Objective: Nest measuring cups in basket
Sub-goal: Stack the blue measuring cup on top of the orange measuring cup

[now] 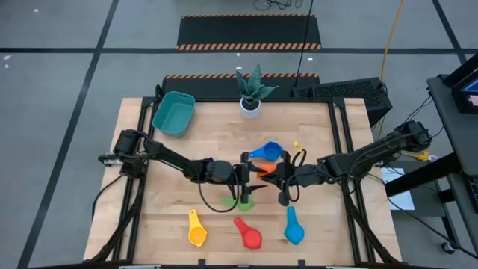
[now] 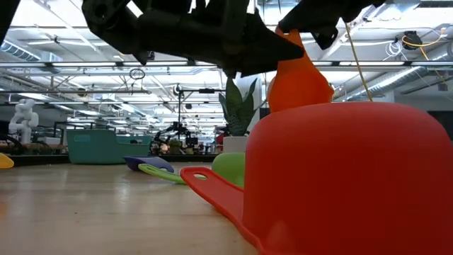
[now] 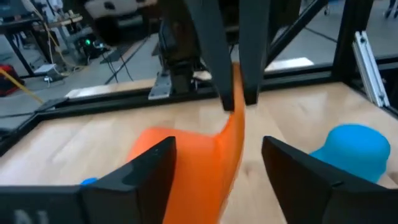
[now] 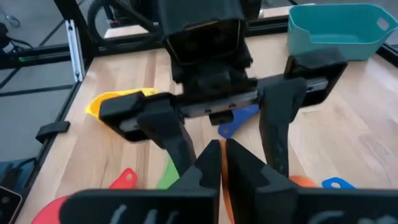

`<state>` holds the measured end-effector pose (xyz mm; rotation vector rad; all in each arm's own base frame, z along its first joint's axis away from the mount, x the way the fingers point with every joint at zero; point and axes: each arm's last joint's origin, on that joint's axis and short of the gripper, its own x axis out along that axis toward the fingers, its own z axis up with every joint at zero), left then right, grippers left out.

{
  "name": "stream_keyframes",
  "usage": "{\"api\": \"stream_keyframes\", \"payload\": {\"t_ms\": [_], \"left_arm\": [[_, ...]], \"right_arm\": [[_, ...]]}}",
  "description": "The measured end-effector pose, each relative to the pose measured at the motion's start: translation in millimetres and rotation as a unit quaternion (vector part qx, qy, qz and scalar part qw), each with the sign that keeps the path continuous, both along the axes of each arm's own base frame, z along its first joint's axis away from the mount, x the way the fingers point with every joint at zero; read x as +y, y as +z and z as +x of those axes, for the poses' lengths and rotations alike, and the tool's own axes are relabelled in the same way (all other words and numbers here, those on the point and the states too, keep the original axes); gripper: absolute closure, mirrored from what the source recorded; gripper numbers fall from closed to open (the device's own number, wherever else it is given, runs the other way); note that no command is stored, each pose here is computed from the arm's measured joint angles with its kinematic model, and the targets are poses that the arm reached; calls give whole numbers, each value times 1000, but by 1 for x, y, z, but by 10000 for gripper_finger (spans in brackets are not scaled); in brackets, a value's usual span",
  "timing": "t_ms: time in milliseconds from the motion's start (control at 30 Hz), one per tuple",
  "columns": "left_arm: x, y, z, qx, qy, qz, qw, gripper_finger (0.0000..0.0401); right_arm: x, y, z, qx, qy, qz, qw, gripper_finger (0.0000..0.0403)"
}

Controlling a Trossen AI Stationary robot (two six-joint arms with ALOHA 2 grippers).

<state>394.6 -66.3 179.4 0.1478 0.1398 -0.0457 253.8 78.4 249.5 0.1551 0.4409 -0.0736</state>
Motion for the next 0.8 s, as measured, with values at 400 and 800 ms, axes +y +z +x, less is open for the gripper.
{"api": "stream_keyframes", "payload": {"t_ms": [400,800], "left_arm": [[12,1,2,4,-23,-39,999,388],[37,42,-27,90,1,-43,995,394]], "right_arm": [[3,0,0,-11,-17,-36,999,385],[19,14,-20,-44,-85,-137,986,288]]}}
